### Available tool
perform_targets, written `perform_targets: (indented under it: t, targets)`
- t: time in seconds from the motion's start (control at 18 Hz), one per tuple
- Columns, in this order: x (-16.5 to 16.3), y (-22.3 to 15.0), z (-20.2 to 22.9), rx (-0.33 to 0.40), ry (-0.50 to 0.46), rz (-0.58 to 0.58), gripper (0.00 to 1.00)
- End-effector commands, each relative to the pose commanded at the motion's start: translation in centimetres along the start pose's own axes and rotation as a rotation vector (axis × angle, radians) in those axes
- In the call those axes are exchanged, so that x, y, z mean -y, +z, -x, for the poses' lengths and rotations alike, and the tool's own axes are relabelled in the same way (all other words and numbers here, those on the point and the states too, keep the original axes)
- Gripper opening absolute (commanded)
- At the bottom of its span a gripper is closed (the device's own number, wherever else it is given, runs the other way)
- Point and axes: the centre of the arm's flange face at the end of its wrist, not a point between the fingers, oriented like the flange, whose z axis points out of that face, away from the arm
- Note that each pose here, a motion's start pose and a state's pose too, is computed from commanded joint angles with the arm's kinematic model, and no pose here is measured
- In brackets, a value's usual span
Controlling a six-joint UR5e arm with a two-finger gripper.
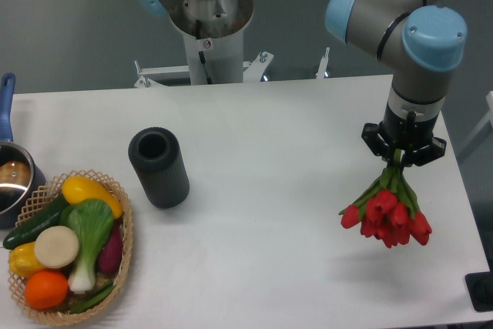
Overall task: Insert the flowers into the vase
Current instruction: 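Lift the red tulip bunch upward with the gripper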
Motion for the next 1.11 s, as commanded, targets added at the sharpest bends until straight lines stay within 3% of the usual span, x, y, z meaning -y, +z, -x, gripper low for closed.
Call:
perform_targets:
  t: [0.44,0.78,1.11]
  targets:
    - [-0.9,-1.4,0.3,0.006,-0.019,-0.034,0.00]
    - [1.2,-3.7,-1.4,-0.042,-0.015,-0.227,0.00]
    - [3.6,-5.3,-4.9,-0.113,-0.083,-0.485,0.00]
